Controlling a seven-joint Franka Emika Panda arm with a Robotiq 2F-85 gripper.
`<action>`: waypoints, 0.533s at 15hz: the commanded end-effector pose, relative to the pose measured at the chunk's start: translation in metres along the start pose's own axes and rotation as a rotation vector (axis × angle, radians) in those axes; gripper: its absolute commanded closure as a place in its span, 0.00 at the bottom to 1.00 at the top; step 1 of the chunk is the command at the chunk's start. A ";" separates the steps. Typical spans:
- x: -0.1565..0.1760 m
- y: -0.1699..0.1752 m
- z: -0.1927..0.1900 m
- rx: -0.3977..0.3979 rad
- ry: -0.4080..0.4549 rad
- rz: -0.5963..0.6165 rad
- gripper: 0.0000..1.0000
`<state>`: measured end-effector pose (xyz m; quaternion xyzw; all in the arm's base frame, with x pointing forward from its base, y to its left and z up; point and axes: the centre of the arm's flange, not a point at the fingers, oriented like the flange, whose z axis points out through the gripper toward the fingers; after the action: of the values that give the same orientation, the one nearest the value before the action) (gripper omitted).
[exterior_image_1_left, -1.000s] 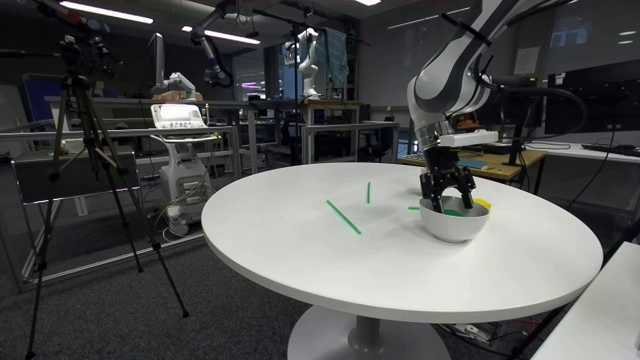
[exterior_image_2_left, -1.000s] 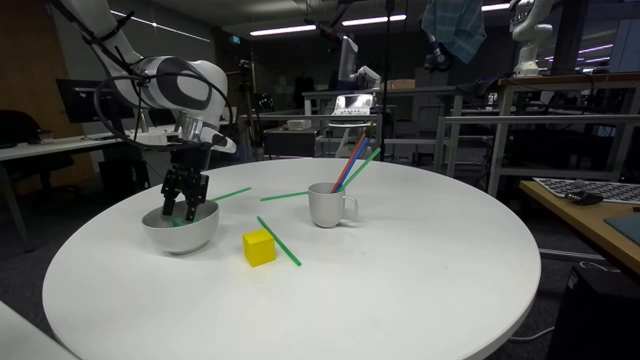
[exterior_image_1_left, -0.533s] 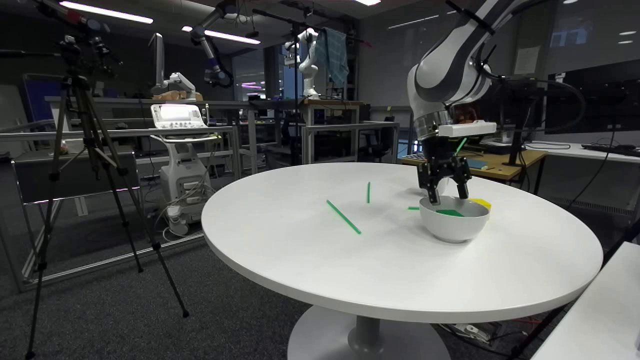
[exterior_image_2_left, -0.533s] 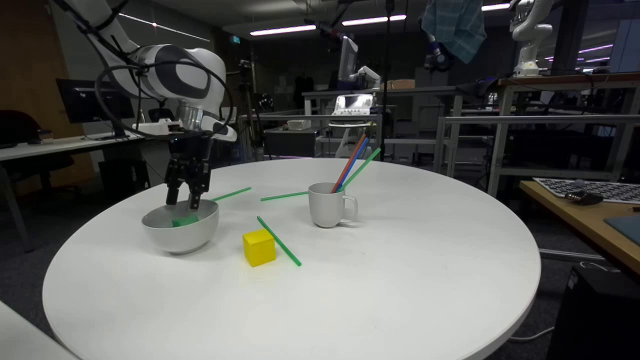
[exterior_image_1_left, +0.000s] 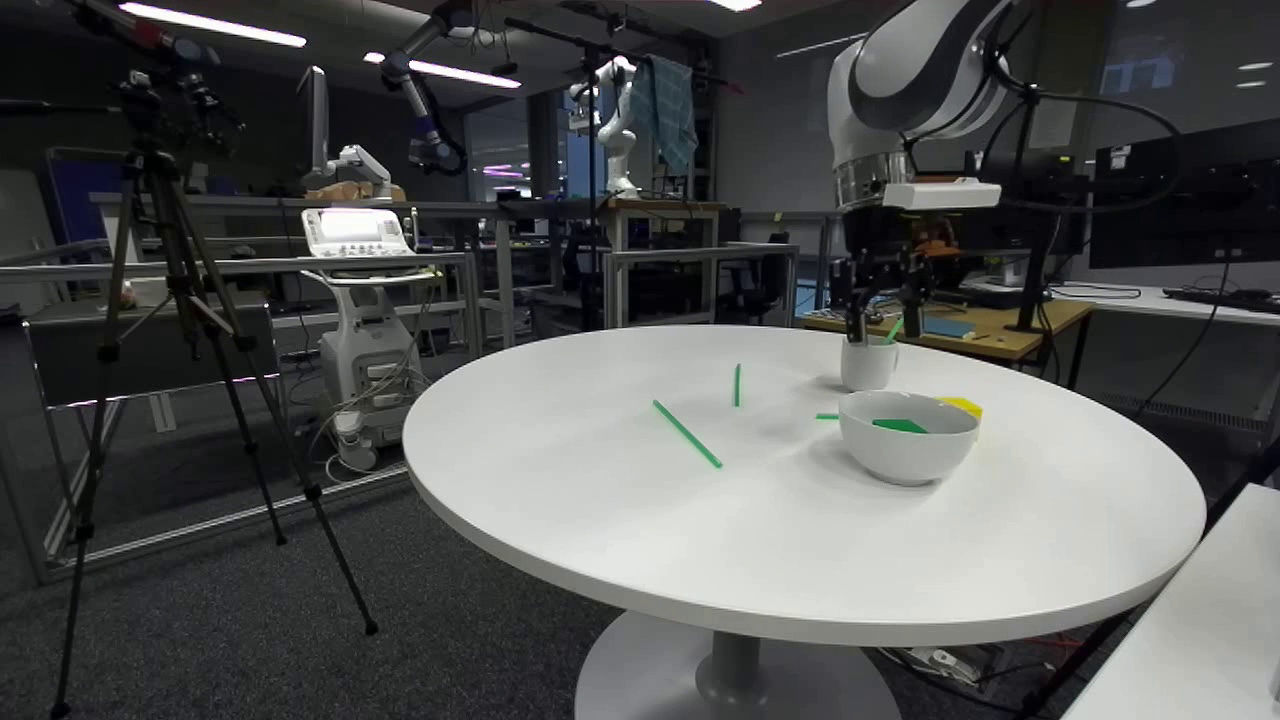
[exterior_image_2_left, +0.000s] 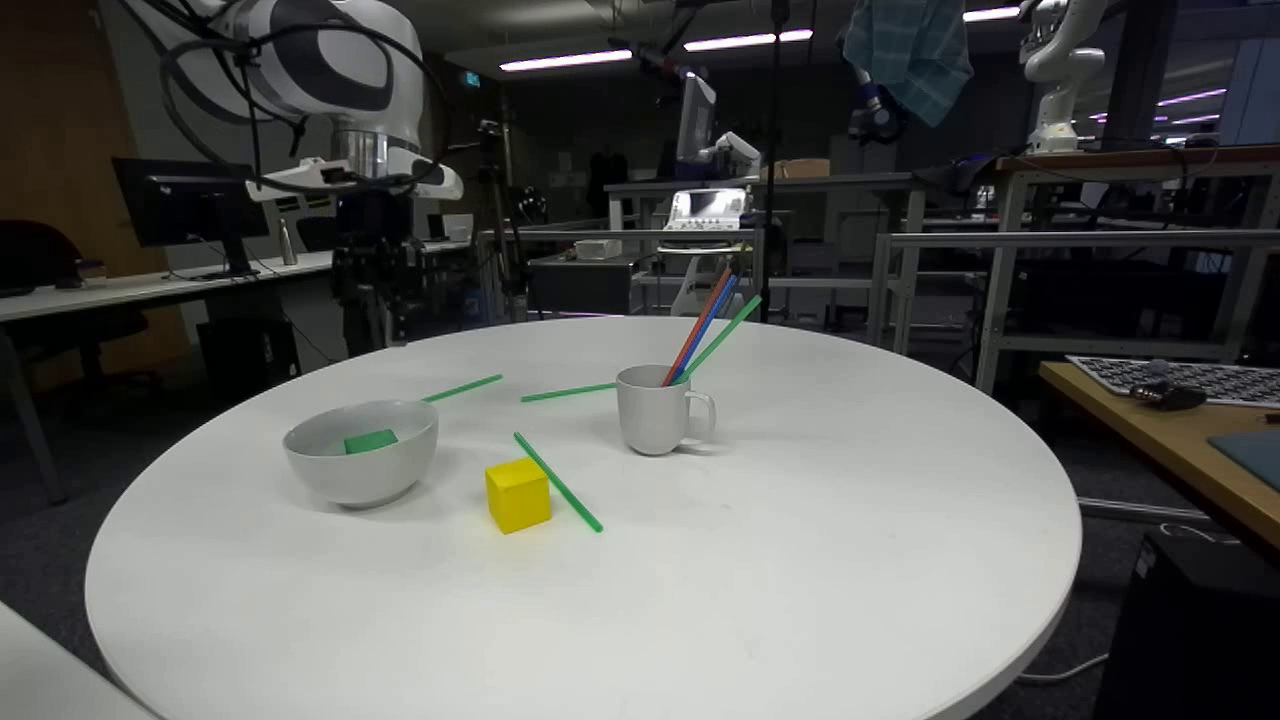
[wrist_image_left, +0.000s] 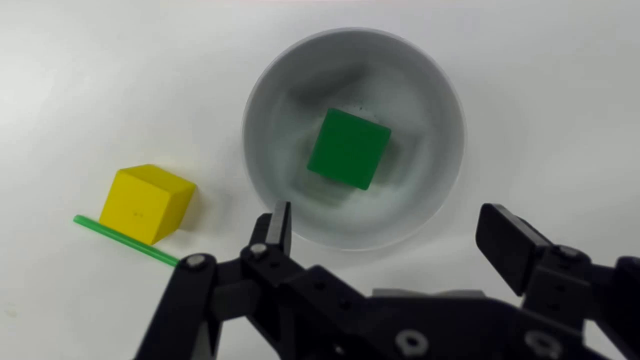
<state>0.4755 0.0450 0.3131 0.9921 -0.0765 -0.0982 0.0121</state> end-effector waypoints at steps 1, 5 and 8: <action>-0.026 0.001 -0.027 -0.020 0.043 -0.001 0.00; -0.016 -0.002 -0.026 0.001 0.047 -0.015 0.00; -0.019 -0.002 -0.027 0.000 0.049 -0.017 0.00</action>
<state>0.4629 0.0502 0.3434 0.9949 -0.0679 -0.0741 0.0130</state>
